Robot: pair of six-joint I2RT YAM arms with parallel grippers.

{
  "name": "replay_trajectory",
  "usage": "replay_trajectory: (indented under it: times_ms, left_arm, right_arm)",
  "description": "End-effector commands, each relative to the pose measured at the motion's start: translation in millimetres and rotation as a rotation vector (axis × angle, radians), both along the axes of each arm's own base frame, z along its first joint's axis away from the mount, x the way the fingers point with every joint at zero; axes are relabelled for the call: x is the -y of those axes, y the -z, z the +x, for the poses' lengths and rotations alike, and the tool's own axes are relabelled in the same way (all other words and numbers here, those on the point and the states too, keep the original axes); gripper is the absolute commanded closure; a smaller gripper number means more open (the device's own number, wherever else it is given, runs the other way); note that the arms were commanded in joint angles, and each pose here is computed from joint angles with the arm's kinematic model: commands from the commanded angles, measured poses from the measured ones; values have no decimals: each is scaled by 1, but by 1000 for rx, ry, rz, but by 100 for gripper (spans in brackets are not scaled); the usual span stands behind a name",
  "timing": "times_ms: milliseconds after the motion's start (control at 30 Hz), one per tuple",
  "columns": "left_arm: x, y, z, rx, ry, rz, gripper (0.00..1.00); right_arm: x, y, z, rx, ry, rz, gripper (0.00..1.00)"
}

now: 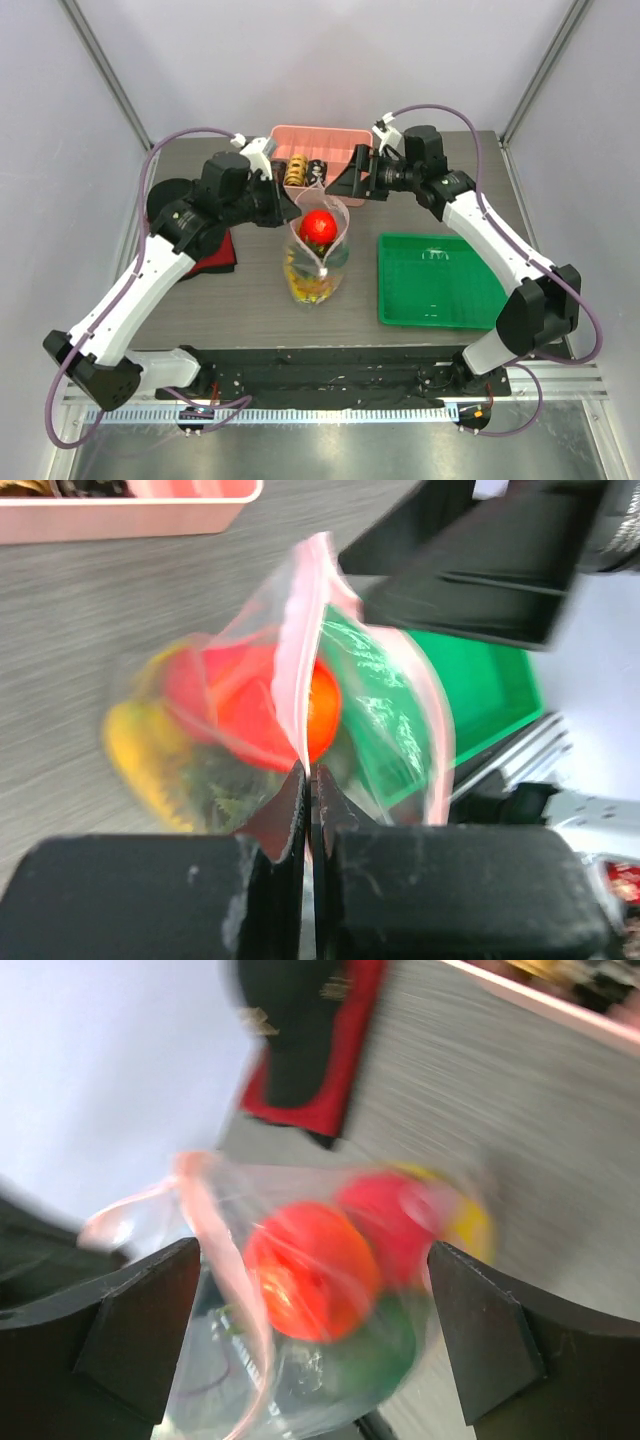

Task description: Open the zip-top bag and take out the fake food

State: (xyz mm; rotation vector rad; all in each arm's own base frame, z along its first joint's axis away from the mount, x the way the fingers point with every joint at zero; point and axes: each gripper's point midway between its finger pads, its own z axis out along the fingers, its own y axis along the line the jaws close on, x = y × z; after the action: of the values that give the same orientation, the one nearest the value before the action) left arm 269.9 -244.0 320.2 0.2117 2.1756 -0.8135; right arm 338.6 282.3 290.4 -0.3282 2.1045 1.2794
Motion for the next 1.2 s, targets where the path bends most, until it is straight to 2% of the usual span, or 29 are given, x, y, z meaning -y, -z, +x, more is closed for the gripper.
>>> replay_trajectory:
  times_ms: [0,100,167,233,267,333,367,400,467,500,633,767,833,867,1000,1067,1167]
  left_arm:
    - [20,-22,15,67,-33,-178,100]
    - [31,-7,18,6,-17,-183,100]
    - [41,-11,21,19,18,-223,100]
    - [43,-13,24,31,13,-234,100]
    - [44,-14,26,36,11,-231,100]
    - [43,-17,27,43,9,-233,100]
    - [43,-15,26,42,10,-230,100]
    - [41,-15,26,48,2,-232,100]
    - [42,-15,27,49,4,-233,100]
    - [44,-14,26,42,7,-238,100]
    - [45,-18,26,49,16,-244,100]
    - [41,-20,23,62,7,-235,100]
    - [39,-19,21,62,6,-235,100]
    - [38,-19,21,62,2,-235,100]
    - [37,-18,18,61,5,-236,100]
    - [37,-21,17,68,8,-239,100]
    - [38,-23,13,67,18,-244,100]
  right_arm:
    - [55,17,-2,-162,339,-244,0]
    - [74,2,-10,-143,393,-321,0]
    - [80,-17,-16,-100,414,-365,0]
    - [63,-46,-30,-11,371,-350,5]
    - [57,-52,-34,6,354,-342,19]
    - [41,-62,-39,-10,328,-297,37]
    - [35,-57,-43,-42,320,-298,63]
    - [31,-49,-41,-91,338,-296,73]
    - [22,-36,-45,-119,324,-312,82]
    - [19,-33,-46,-119,326,-322,84]
    - [2,-30,-47,-82,301,-336,82]
    - [-12,-6,-51,-147,278,-339,67]
    - [-12,11,-50,-174,294,-363,65]
    - [-9,18,-44,-175,324,-386,60]
    - [-5,37,-37,-184,360,-430,52]
    - [-8,39,-34,-173,362,-417,43]
    - [-14,45,-29,-169,353,-400,37]
